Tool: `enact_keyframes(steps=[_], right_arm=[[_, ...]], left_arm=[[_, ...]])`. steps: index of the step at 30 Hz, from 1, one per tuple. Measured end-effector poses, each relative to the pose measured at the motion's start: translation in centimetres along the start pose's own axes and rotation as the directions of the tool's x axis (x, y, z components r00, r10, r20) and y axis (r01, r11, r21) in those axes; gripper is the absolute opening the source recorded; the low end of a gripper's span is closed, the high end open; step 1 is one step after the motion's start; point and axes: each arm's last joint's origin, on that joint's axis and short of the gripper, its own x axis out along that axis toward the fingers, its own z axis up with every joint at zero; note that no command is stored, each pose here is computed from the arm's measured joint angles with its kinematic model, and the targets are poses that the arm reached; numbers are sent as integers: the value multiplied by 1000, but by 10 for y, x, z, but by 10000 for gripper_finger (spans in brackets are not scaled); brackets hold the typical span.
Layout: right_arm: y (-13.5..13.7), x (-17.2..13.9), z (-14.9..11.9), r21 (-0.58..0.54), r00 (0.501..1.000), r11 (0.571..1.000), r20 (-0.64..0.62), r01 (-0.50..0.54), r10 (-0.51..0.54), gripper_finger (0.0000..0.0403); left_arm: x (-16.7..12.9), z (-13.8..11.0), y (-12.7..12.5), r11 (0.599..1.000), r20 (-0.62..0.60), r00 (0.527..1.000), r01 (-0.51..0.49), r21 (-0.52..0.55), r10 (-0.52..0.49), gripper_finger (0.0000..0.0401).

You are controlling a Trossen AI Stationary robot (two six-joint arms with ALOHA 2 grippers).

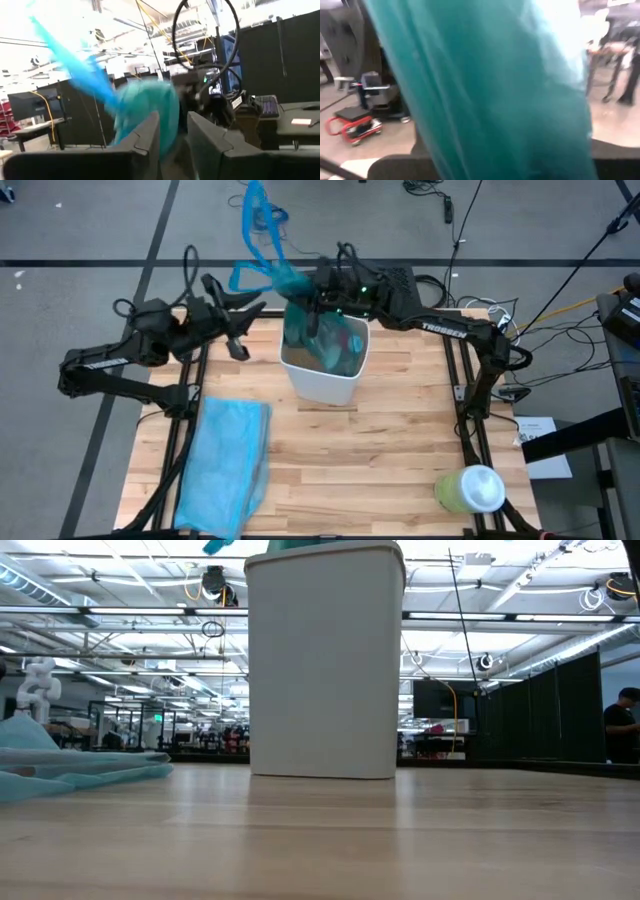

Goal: Place trash/remove bag and relplace
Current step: Remove the trash bag from the trash bin

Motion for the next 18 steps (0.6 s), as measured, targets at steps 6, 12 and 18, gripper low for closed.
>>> enact_keyframes(steps=[6,12,18], right_arm=[[-6,-16,52,-129,988,982,75,141,-132,0],[-24,-46,101,-230,940,912,120,340,-321,0],[-48,-76,126,-254,861,824,99,507,-499,0]], left_arm=[[-10,7,4,1000,22,1000,-7,-31,8,122],[-9,4,4,1000,-7,1000,-11,-25,11,123],[-9,1,4,999,-47,998,-49,-14,48,123]])
